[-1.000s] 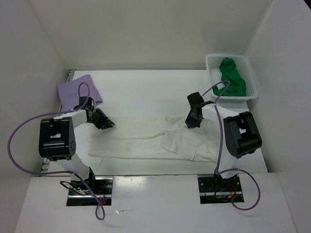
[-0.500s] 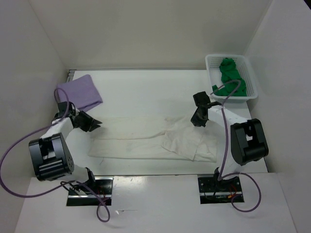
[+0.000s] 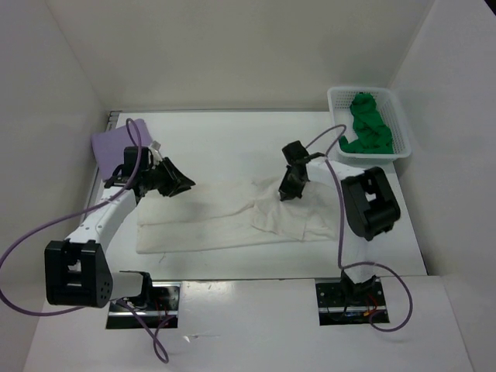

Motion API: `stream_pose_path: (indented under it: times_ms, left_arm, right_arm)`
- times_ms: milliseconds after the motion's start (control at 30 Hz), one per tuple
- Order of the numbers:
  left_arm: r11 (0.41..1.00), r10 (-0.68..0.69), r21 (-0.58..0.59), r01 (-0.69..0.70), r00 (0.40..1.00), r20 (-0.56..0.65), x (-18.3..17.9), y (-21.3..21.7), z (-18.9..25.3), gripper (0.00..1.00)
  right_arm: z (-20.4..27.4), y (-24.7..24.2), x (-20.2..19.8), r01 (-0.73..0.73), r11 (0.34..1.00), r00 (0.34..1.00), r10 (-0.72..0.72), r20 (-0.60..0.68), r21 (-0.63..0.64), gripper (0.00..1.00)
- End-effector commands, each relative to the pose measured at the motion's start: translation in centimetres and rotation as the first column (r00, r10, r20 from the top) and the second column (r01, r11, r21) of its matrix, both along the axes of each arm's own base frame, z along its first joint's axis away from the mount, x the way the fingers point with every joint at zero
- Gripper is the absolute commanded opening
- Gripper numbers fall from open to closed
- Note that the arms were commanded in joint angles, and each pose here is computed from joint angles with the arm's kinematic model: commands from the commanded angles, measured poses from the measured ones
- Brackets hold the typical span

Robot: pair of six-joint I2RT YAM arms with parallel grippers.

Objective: Fold and stack the t-shirts
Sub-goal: Rotate the tshirt 90 degrees

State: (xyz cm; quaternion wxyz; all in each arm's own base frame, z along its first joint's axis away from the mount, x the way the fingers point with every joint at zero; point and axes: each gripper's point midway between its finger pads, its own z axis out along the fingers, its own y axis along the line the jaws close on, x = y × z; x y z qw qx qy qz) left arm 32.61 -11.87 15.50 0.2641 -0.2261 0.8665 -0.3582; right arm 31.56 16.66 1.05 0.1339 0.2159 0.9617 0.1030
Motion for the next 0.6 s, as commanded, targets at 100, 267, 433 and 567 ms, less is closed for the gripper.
stream_pose_path:
  times_ms: [100, 267, 433, 567]
  left_arm:
    - [0.996, -0.066, 0.056, 0.064, 0.997, 0.035, -2.9, -0.4, 1.2, 0.40]
    - [0.996, -0.095, -0.001, 0.095, 0.995, -0.012, -4.7, -2.2, 0.3, 0.41]
    - [0.997, -0.066, 0.047, 0.064, 0.997, 0.044, -3.6, -2.3, 2.6, 0.42]
    - [0.997, -0.048, 0.056, 0.047, 0.999, 0.025, -2.8, -1.9, 1.9, 0.42]
  right_arm:
    - [1.5, 10.2, 17.4, -0.141, 0.983, 0.973, 0.116, 0.199, 0.119, 0.03]
    - [12.8, 18.9, 24.6, -0.327, 0.910, 0.860, 0.175, 0.479, 0.255, 0.21]
    - [22.5, 18.7, 18.8, -0.451, 0.885, 0.739, 0.298, 0.604, 0.115, 0.44]
    - [20.7, 15.3, 13.3, -0.443, 0.882, 0.749, 0.265, 0.607, 0.162, 0.42]
